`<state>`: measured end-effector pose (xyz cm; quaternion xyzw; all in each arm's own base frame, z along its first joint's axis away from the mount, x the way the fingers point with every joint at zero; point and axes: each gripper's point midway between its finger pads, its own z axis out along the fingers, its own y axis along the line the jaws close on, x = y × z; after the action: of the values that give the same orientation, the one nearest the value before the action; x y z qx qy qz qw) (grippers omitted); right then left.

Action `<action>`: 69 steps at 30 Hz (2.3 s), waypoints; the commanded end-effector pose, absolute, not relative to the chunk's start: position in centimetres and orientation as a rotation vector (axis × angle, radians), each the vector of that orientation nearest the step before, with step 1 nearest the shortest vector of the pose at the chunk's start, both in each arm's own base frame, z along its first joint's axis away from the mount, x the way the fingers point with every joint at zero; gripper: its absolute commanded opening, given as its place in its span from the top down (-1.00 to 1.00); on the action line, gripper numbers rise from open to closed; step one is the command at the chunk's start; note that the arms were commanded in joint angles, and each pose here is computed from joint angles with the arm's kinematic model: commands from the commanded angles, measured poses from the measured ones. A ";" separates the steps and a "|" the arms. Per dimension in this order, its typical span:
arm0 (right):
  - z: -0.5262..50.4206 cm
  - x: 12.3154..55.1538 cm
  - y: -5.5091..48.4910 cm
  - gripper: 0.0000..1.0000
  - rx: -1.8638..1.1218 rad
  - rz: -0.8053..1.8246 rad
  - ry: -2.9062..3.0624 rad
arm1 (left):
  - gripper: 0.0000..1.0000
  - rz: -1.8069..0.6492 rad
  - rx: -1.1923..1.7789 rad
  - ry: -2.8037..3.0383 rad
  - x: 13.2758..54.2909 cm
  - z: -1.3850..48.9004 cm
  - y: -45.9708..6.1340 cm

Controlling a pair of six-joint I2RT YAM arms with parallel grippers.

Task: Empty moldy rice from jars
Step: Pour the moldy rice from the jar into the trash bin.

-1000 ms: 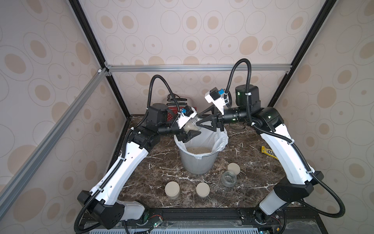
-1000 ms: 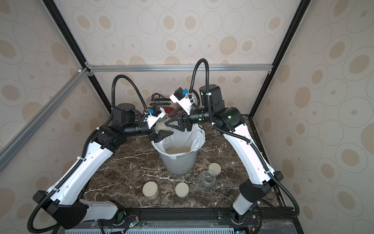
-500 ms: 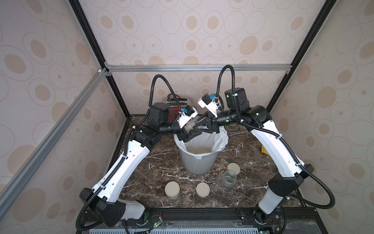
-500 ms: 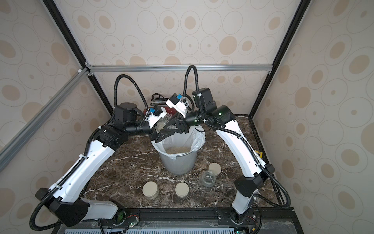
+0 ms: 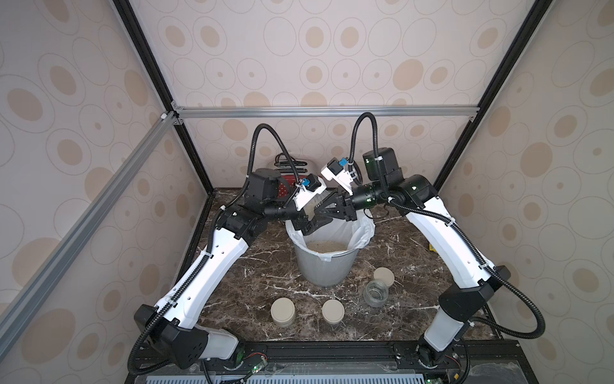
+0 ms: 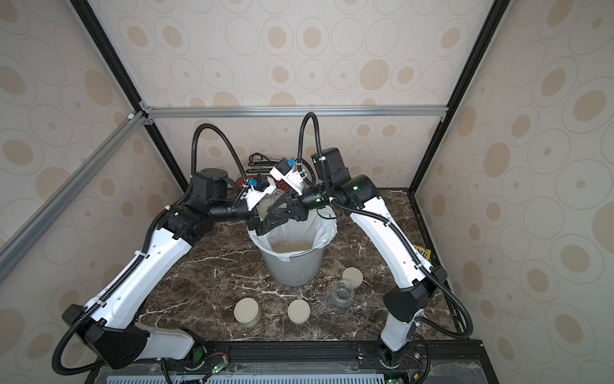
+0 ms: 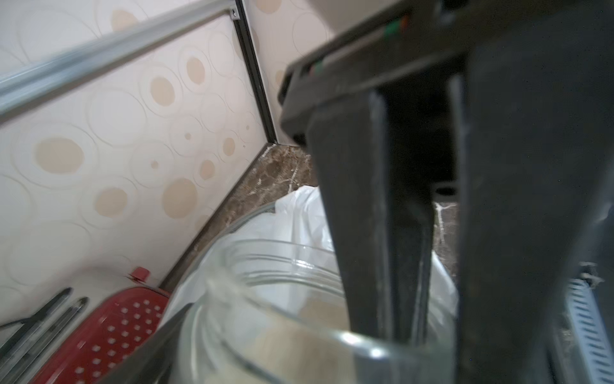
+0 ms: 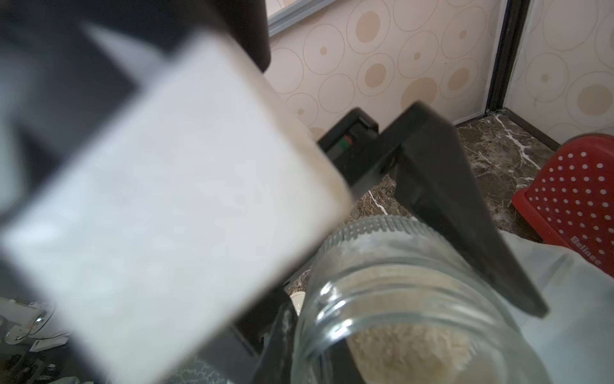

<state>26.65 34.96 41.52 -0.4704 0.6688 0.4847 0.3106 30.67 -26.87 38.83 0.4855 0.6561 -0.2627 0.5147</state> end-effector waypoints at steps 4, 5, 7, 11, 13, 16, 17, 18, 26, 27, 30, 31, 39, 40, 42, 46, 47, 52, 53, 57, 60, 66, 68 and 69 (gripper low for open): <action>42.1 27.7 34.1 1.00 -1.167 1.198 1.746 | -0.98 -0.540 1.084 1.490 29.9 42.3 -25.1; 42.1 27.8 34.1 1.00 -1.159 1.195 1.751 | -0.98 -0.531 1.084 1.495 29.8 42.1 -24.9; 42.1 28.2 33.9 1.00 -1.135 1.176 1.766 | -0.98 -0.507 1.087 1.509 29.5 41.7 -24.5; 42.3 29.2 33.5 1.00 -1.076 1.142 1.780 | -0.98 -0.470 1.102 1.539 29.0 40.6 -23.7; 42.6 29.6 33.3 1.00 -1.046 1.142 1.776 | -0.98 -0.454 1.107 1.553 28.7 40.2 -23.3; 43.1 30.1 33.0 1.00 -1.010 1.136 1.768 | -0.98 -0.444 1.121 1.569 28.3 39.7 -23.0; 43.1 30.3 32.9 1.00 -0.998 1.129 1.772 | -0.98 -0.442 1.120 1.571 28.1 39.6 -22.9; 43.2 30.5 32.8 1.00 -0.987 1.123 1.773 | -0.98 -0.440 1.120 1.577 28.1 39.3 -22.8; 43.0 30.6 32.4 1.00 -0.929 1.118 1.777 | -0.98 -0.444 0.963 1.578 27.3 41.1 -21.2; 43.0 30.6 32.3 1.00 -0.922 1.119 1.777 | -0.98 -0.451 0.871 1.588 27.7 42.0 -20.6; 42.8 30.4 32.1 1.00 -0.895 1.127 1.775 | -0.98 -0.562 0.575 1.598 28.2 45.1 -19.2; 42.8 30.3 32.0 1.00 -0.887 1.127 1.772 | -0.98 -0.614 0.506 1.583 28.1 46.0 -19.1; 42.9 29.8 31.3 1.00 -0.800 1.108 1.720 | -0.98 -0.991 -0.514 1.501 31.1 46.2 -12.6; 42.9 29.6 31.4 1.00 -0.807 1.108 1.719 | -0.98 -1.050 -0.575 1.464 31.2 46.0 -12.4; 42.9 29.1 31.8 1.00 -0.831 1.099 1.717 | -0.98 -1.150 -0.725 1.427 31.6 44.8 -12.1; 43.3 28.2 32.3 1.00 -0.853 1.087 1.699 | -0.98 -1.280 -0.905 1.423 32.1 43.1 -12.4; 43.4 28.0 32.4 1.00 -0.856 1.086 1.691 | -0.98 -1.305 -0.920 1.419 32.2 43.3 -12.6; 44.5 27.5 33.0 1.00 -0.865 1.091 1.652 | -0.98 -1.368 -0.935 1.411 32.5 44.8 -13.4; 44.7 27.4 33.2 1.00 -0.868 1.095 1.645 | -0.98 -1.382 -0.938 1.412 32.6 45.0 -13.8; 45.4 27.3 33.8 1.00 -0.875 1.108 1.619 | -0.98 -1.436 -0.932 1.436 32.9 45.2 -15.6; 46.0 27.4 34.0 1.00 -0.866 1.118 1.596 | -0.98 -1.511 -0.915 1.470 33.2 45.1 -17.8; 47.2 27.2 34.3 1.00 -0.859 1.160 1.554 | -0.98 -1.628 -0.911 1.506 33.2 44.6 -21.0; 47.4 27.2 34.4 1.00 -0.855 1.168 1.546 | -0.98 -1.682 -0.908 1.508 33.5 44.6 -21.9; 47.4 27.2 34.4 1.00 -0.854 1.170 1.546 | -0.98 -1.700 -0.901 1.513 33.5 44.7 -22.2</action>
<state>28.08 34.18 43.21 -0.3398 0.6888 0.4598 0.4458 34.01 -21.40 41.61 -0.3585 0.6182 -0.6003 0.3590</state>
